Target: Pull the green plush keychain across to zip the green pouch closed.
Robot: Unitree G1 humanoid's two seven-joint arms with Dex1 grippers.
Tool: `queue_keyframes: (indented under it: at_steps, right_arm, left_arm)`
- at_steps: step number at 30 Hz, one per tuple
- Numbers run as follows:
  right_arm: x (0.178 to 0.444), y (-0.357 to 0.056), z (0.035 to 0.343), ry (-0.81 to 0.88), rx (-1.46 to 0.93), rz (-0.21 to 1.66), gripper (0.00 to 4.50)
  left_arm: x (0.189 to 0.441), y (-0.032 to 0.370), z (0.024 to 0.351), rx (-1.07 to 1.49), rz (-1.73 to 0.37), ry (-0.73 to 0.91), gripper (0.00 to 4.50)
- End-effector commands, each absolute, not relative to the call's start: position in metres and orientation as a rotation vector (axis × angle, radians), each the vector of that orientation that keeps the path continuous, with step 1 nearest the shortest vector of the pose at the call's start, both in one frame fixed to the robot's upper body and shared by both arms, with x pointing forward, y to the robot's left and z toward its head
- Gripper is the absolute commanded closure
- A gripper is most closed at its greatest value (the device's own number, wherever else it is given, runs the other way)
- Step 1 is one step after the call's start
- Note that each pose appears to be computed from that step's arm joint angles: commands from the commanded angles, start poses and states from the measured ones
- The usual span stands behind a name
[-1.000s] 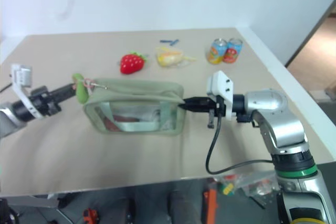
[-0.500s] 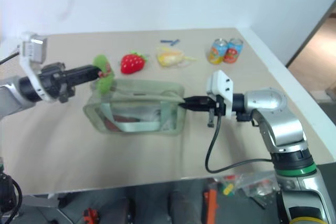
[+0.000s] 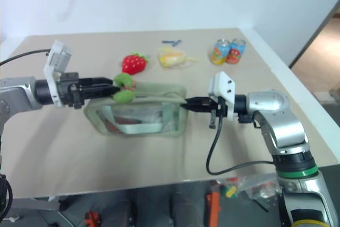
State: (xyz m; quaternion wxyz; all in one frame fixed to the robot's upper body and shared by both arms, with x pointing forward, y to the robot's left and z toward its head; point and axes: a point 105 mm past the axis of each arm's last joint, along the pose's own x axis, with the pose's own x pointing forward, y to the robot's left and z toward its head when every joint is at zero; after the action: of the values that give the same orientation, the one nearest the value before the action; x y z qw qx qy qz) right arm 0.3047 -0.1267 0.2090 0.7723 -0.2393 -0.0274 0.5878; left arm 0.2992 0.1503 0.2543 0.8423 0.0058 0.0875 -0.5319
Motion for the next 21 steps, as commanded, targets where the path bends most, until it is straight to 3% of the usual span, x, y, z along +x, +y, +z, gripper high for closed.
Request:
queue_keyframes:
  at_steps: [1,3,11,21]
  right_arm:
    - [0.304,-0.125,0.21,-0.069,-0.533,1.279,4.5]
    - [0.304,-0.125,0.21,-0.071,-0.533,1.279,4.5]
    - [0.306,-0.127,0.209,-0.068,-0.523,1.287,4.5]
    - [0.308,-0.122,0.21,-0.072,-0.525,1.312,4.5]
  left_arm:
    - [0.301,0.172,0.275,0.123,-1.036,0.097,0.78]
    - [0.302,0.186,0.277,0.146,-0.975,0.085,0.05]
    - [0.278,0.22,0.253,0.167,-0.819,0.056,0.02]
    - [0.267,0.203,0.222,0.093,-0.822,0.039,0.02]
